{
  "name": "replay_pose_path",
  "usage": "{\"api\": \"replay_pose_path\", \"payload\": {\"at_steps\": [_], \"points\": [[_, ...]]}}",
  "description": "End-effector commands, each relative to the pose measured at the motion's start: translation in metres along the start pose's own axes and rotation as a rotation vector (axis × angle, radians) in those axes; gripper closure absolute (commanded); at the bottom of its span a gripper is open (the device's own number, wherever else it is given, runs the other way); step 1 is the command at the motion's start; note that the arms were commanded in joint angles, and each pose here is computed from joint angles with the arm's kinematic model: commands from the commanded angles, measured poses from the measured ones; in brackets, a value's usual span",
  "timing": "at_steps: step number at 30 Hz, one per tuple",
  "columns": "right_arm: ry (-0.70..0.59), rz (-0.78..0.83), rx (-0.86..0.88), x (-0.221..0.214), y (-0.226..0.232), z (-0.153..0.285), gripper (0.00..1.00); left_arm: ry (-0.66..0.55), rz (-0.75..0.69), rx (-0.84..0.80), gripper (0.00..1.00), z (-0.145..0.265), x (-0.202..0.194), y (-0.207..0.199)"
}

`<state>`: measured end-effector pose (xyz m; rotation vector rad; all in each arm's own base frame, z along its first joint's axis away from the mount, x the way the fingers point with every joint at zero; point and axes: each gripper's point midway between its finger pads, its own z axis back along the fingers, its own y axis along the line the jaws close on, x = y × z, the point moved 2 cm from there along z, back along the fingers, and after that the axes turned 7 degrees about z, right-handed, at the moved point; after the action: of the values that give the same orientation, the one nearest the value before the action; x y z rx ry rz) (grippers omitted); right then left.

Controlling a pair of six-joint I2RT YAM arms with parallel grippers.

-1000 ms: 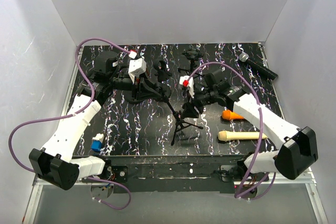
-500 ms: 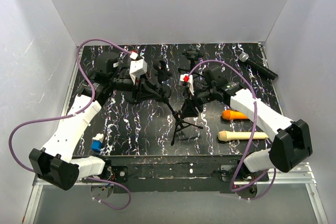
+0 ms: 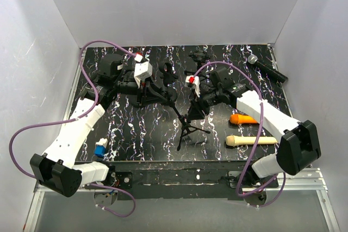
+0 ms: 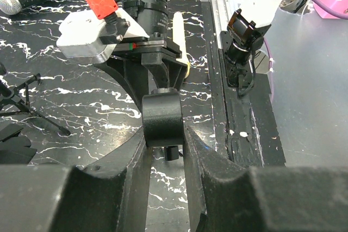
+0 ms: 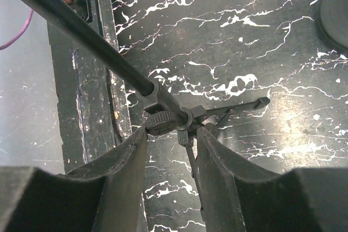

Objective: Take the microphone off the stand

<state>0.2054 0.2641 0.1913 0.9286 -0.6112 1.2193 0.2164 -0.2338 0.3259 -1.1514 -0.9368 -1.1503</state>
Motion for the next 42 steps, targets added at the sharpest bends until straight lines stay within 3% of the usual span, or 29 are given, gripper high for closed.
{"api": "replay_pose_path", "payload": {"at_steps": [1,16,22,28,33,42], "points": [[-0.019,0.047,-0.089,0.015,-0.02,0.004,0.53,0.04,0.015,0.023,1.0,0.001,-0.01,0.0],[0.128,0.002,-0.29,-0.042,-0.058,-0.005,0.54,0.04,0.016,0.029,1.0,0.001,-0.01,0.002],[0.133,0.055,-0.244,-0.036,-0.041,0.007,0.52,0.04,0.011,0.036,1.0,0.001,-0.01,0.003],[0.002,0.079,-0.013,0.0,0.012,0.02,0.46,0.041,0.01,0.04,1.0,0.001,-0.01,0.004],[-0.068,-0.005,-0.046,0.023,0.003,0.016,0.46,0.039,0.009,0.036,1.0,0.0,-0.011,0.006],[-0.052,0.001,-0.076,0.02,-0.017,0.005,0.46,0.032,0.013,0.033,1.0,-0.002,-0.008,0.008]]}}
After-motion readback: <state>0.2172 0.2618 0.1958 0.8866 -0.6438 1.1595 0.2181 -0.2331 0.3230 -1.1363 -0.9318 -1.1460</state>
